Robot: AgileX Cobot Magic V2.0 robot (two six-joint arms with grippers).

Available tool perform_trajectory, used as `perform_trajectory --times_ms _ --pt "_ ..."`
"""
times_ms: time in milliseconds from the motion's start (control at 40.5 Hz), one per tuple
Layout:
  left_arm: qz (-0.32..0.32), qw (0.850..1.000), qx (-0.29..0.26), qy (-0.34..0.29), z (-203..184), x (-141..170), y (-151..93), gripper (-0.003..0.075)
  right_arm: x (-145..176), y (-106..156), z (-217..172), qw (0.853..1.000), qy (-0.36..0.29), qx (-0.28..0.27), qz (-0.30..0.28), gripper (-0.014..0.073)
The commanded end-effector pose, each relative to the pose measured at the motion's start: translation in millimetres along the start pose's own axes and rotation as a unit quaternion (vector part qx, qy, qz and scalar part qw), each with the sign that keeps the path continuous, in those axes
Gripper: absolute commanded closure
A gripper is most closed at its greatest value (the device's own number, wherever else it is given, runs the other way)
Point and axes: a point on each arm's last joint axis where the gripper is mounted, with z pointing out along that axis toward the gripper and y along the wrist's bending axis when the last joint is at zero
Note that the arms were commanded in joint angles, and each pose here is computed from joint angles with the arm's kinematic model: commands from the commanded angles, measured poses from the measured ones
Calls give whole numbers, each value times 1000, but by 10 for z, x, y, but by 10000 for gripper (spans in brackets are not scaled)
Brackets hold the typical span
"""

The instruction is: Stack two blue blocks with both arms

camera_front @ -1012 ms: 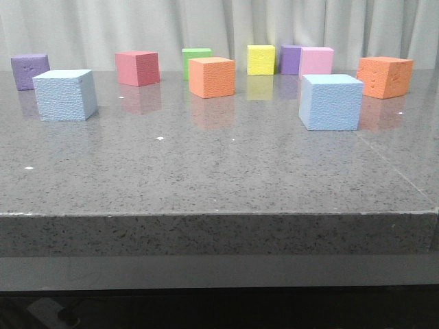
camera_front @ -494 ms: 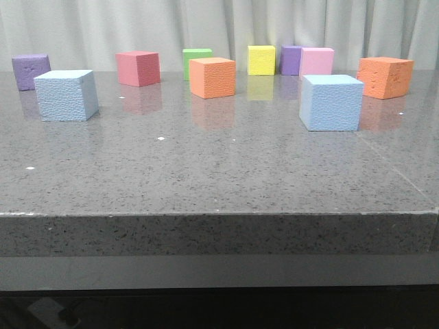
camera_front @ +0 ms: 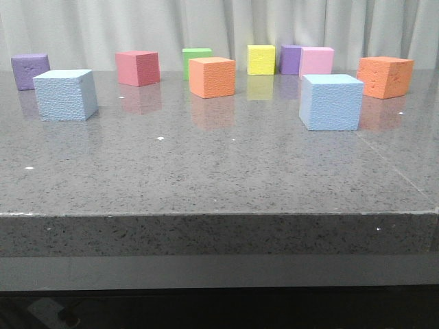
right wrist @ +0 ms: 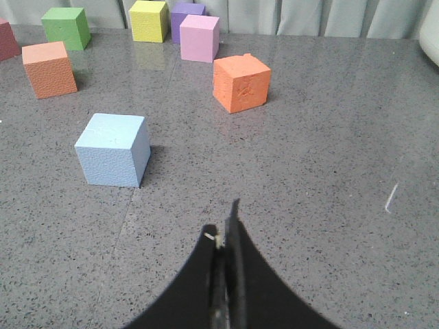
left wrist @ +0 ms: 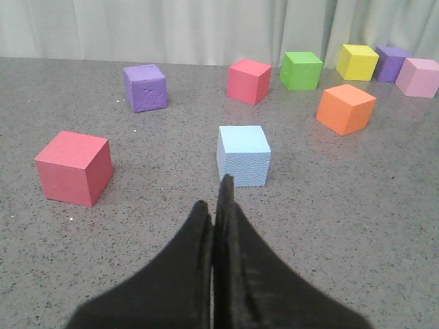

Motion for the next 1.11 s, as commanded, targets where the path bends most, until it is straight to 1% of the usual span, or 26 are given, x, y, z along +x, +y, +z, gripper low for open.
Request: perform_trajectory --times_ms 0,173,296,395,444,494,518,568,592,617,642,691,716,765,1086 --pt "-3 999 3 -46 -17 -158 -11 741 -167 1 -21 999 -47 2 -1 662" --pt "-3 999 3 -47 -17 -161 -10 741 -167 1 -21 999 -47 2 -1 662" --pt "-3 999 3 -53 -18 -171 -10 740 -167 21 -21 999 -47 -10 18 662" --pt "-3 998 3 -57 -19 -178 -10 731 -175 23 -22 998 -51 -11 20 657" --pt "-3 998 3 -58 -19 -180 -10 689 -172 20 -22 999 -50 -10 18 631" --pt "-3 998 4 -60 -20 -184 -12 594 -171 18 -22 999 -49 -9 16 566" --pt "-3 998 4 -60 -20 -184 -12 549 -171 18 -22 999 -49 -9 16 510" --pt "-3 998 4 -60 -20 -184 -12 429 -172 18 -22 999 -50 -8 16 396" --pt "-3 998 4 -60 -20 -184 -12 363 -172 17 -22 999 -50 -8 15 325" --pt "-2 998 3 -60 -20 -184 -11 316 -173 16 -22 999 -50 -8 15 256" --pt "0 998 2 -60 -20 -184 -8 265 -175 16 -22 999 -51 -8 15 210" --pt "1 998 1 -60 -20 -184 -8 208 -175 16 -22 999 -51 -8 15 119" --pt "1 998 1 -60 -20 -184 -8 194 -175 16 -22 999 -51 -8 15 104" --pt "0 998 2 -60 -20 -184 -9 195 -175 16 -22 999 -51 -8 15 74" --pt "0 998 2 -60 -20 -184 -9 253 -179 19 -23 998 -53 -10 18 74"
